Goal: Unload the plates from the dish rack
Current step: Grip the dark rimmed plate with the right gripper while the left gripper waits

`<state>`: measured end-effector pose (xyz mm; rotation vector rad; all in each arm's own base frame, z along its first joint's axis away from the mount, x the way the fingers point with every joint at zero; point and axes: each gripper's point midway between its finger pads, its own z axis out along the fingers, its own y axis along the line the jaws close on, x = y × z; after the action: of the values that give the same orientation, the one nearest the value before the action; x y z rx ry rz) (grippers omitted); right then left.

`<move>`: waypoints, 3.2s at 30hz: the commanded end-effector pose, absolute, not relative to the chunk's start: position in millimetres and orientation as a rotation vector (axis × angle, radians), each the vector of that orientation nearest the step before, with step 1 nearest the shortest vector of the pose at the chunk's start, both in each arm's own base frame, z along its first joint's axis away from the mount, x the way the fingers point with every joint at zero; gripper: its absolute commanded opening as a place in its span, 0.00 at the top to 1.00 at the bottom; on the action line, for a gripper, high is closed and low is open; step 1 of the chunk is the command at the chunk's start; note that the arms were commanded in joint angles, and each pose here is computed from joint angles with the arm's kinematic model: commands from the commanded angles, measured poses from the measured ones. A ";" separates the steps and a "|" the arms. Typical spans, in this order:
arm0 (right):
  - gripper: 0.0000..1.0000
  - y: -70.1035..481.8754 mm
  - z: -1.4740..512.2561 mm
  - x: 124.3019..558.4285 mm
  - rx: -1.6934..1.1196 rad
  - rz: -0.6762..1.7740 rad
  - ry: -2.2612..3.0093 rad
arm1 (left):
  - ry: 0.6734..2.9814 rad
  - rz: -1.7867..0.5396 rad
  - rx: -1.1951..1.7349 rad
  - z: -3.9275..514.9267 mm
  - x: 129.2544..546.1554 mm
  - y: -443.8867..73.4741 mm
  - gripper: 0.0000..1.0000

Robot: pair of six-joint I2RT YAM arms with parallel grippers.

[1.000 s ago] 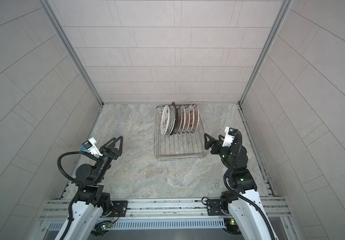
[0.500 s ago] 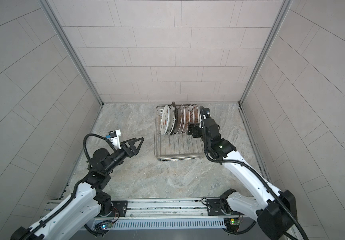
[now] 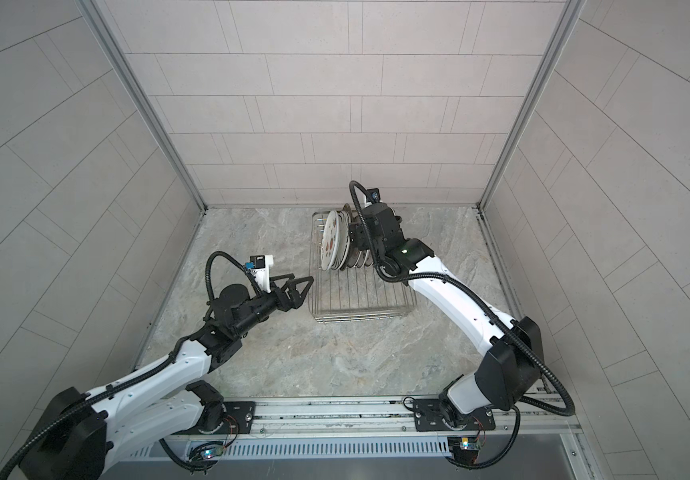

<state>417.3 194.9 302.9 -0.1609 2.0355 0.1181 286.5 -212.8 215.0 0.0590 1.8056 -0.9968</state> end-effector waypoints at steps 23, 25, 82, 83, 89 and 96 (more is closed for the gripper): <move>0.76 227.2 260.1 475.2 -0.258 -0.127 2.214 | 1.697 -1.029 0.072 238.0 296.8 -234.5 0.00; 0.76 227.2 255.3 478.6 -0.255 -0.148 2.225 | 1.701 -1.035 0.084 237.2 296.1 -237.0 0.00; 0.95 227.0 223.4 505.6 -0.251 -0.293 2.277 | 1.746 -0.934 0.049 205.9 317.8 -238.9 0.00; 0.95 227.5 227.1 504.6 -0.251 -0.290 2.273 | 1.747 -0.929 0.050 205.9 317.6 -238.3 0.00; 0.99 224.8 251.8 500.0 -0.239 -0.290 2.229 | 1.740 -0.905 0.040 207.6 315.4 -231.6 0.00; 1.00 219.6 291.3 488.8 -0.222 -0.369 2.142 | 1.737 -0.892 0.032 210.9 312.7 -226.9 0.00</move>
<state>501.2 233.6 223.5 -0.2599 2.2672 -0.3021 315.2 -231.4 206.0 0.0342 1.7559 -0.9107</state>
